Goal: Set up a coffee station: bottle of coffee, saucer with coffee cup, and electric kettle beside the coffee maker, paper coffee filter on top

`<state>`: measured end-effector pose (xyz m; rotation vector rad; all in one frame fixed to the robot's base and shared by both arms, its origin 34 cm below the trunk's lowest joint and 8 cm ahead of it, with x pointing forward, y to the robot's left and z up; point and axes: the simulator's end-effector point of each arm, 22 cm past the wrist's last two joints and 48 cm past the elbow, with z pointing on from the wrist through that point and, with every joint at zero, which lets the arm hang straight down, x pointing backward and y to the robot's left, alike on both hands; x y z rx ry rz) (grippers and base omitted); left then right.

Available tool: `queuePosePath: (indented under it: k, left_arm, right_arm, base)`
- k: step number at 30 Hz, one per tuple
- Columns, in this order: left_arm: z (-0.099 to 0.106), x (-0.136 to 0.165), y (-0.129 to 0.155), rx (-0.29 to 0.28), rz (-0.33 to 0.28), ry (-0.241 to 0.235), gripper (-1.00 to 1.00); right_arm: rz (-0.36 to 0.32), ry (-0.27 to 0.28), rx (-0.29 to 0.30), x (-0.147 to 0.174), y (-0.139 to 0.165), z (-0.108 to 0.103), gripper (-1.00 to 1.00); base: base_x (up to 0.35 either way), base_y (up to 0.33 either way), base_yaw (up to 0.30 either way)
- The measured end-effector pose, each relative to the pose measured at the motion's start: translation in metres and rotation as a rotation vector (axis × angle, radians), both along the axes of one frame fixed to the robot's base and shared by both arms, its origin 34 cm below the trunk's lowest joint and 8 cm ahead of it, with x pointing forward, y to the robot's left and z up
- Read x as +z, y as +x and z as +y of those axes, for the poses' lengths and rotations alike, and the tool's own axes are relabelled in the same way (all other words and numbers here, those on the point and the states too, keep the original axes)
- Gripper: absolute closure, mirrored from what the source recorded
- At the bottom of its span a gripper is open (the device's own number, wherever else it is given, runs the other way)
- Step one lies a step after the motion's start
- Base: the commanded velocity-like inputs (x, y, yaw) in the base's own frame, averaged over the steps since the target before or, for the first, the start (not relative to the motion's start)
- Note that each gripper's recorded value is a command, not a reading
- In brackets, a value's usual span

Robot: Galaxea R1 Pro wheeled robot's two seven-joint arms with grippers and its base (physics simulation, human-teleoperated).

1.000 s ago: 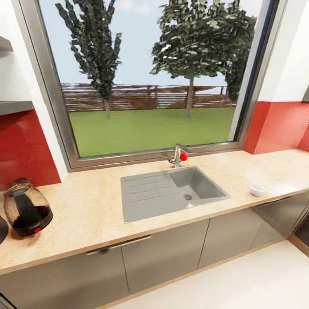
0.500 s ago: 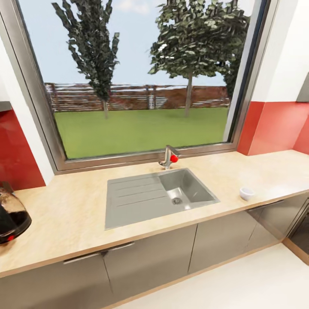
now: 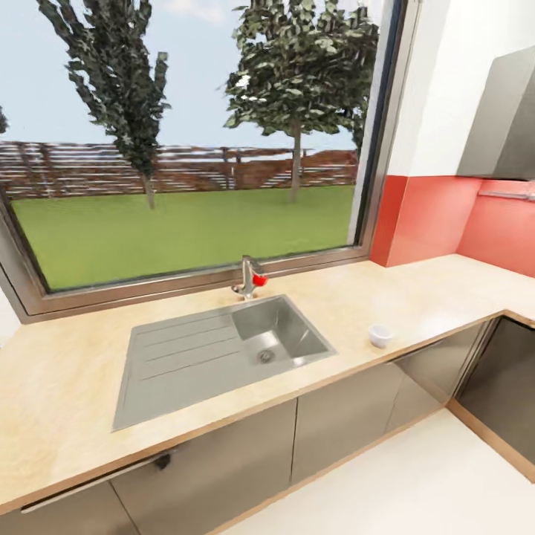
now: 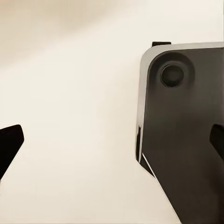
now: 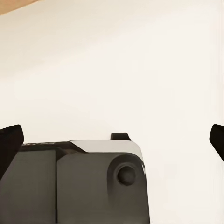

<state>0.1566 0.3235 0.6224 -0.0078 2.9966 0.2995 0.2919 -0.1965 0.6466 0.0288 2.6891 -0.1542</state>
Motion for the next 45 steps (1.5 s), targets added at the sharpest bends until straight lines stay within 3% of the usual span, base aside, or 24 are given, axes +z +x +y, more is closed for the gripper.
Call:
queuePosePath:
  k: [13, 15, 17, 18, 22, 24, 45]
  left_arm:
    - [0.000, 0.000, 0.000, 0.001, 0.001, 0.000, -1.00]
    - [0.000, 0.000, 0.000, 0.000, 0.002, 0.000, -1.00]
    - [0.000, 0.000, 0.000, 0.000, 0.002, 0.000, -1.00]
    - [0.000, 0.000, 0.000, 0.000, 0.002, 0.000, -1.00]
    - [0.000, 0.000, 0.000, -0.001, 0.002, 0.000, -1.00]
    - [0.000, 0.000, 0.000, -0.001, 0.002, 0.000, -1.00]
    - [0.000, 0.000, 0.000, 0.002, 0.001, 0.001, -1.00]
  right_arm:
    - [0.001, -0.002, -0.001, 0.000, 0.000, -0.001, -1.00]
    - [0.013, -0.020, 0.002, -0.002, -0.005, -0.013, -1.00]
    - [0.054, -0.046, 0.003, -0.007, -0.018, -0.031, -1.00]
    - [0.108, -0.065, 0.008, -0.012, -0.031, -0.044, -1.00]
    - [0.219, -0.085, 0.022, -0.019, -0.057, -0.057, -1.00]
    - [0.238, -0.086, 0.025, -0.020, -0.061, -0.057, -1.00]
    - [0.252, -0.078, 0.030, -0.020, -0.065, -0.051, -1.00]
  base:
    - [0.094, -0.262, -0.188]
    - [0.090, -0.264, -0.002]
    - [0.092, -0.264, -0.001]
    - [0.094, -0.264, 0.000]
    - [0.111, -0.264, 0.000]
    - [0.128, -0.264, 0.000]
    - [0.134, -0.264, 0.001]
